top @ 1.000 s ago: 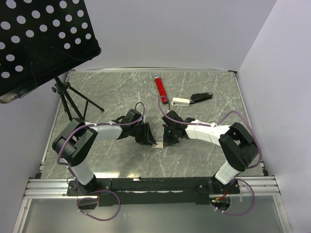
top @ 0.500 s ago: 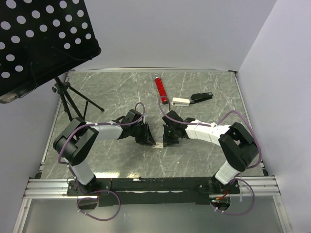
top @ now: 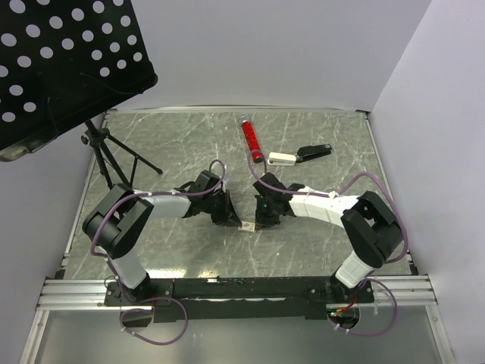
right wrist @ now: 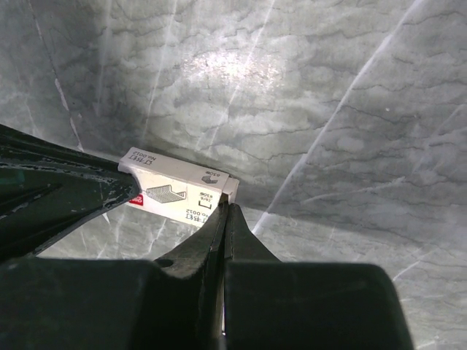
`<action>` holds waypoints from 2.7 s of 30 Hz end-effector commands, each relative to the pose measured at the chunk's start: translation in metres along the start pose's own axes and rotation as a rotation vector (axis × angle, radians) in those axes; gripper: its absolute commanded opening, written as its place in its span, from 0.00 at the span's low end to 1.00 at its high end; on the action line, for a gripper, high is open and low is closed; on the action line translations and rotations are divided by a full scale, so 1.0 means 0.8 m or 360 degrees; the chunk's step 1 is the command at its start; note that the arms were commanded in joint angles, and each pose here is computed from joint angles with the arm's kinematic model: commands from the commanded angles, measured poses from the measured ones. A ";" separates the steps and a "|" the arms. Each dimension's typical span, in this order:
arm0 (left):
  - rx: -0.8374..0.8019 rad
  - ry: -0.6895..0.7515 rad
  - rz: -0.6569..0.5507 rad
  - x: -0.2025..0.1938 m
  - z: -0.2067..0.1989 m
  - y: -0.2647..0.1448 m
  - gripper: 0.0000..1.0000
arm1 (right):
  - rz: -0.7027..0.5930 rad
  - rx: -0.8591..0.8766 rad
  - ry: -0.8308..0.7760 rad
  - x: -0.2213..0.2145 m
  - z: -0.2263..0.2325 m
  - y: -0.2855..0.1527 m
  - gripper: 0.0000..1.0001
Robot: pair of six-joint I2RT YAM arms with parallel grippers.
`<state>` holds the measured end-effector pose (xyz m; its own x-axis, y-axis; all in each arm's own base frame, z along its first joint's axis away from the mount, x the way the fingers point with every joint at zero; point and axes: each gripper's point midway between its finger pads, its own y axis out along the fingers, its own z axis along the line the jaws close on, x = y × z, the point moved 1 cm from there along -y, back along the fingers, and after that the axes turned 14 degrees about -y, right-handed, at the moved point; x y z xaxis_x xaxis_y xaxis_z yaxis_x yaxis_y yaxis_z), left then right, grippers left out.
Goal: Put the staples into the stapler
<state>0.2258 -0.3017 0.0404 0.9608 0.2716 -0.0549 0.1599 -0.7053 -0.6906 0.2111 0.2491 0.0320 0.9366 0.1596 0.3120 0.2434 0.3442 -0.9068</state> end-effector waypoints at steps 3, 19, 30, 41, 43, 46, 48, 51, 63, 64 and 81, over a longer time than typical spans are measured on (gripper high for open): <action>-0.0169 0.0010 -0.0020 0.006 -0.024 -0.011 0.01 | -0.0008 -0.0126 -0.0047 0.010 -0.007 -0.007 0.00; -0.0095 0.0033 -0.0111 0.029 0.001 -0.027 0.01 | 0.0041 -0.0304 -0.0199 0.015 -0.030 -0.012 0.00; 0.0011 0.0043 -0.0190 0.046 0.030 -0.038 0.01 | 0.0065 -0.0293 -0.0217 0.013 -0.041 -0.014 0.00; 0.0125 -0.0039 -0.0373 0.087 0.064 -0.070 0.09 | 0.0078 -0.0284 -0.0283 0.019 -0.041 -0.019 0.06; 0.0136 -0.0057 -0.0403 0.094 0.068 -0.074 0.15 | 0.0074 -0.0281 -0.0290 0.021 -0.039 -0.020 0.10; 0.0135 -0.0065 -0.0451 0.101 0.068 -0.083 0.22 | 0.0056 -0.0264 -0.0303 0.026 -0.035 -0.024 0.19; 0.0141 -0.0057 -0.0486 0.106 0.067 -0.089 0.28 | 0.0036 -0.0256 -0.0313 0.030 -0.032 -0.031 0.26; 0.0153 -0.0033 -0.0549 0.114 0.064 -0.103 0.40 | 0.0005 -0.0245 -0.0337 0.039 -0.027 -0.043 0.35; 0.0213 0.0351 -0.0867 0.135 0.019 -0.188 0.87 | -0.0404 -0.0396 -0.0415 0.173 -0.097 -0.126 0.90; 0.0209 0.0396 -0.0909 0.133 0.012 -0.202 0.88 | -0.0462 -0.0403 -0.0417 0.195 -0.101 -0.136 0.93; 0.0456 0.0688 -0.1443 0.154 0.022 -0.291 0.99 | -0.0580 -0.0172 -0.0539 0.384 -0.139 -0.068 0.94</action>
<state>0.2914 -0.1072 0.1785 0.5667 0.3364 0.7521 0.8238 -0.2458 -0.5108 0.4954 0.1614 0.1329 0.7216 0.2963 0.6257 0.5814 0.2313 -0.7800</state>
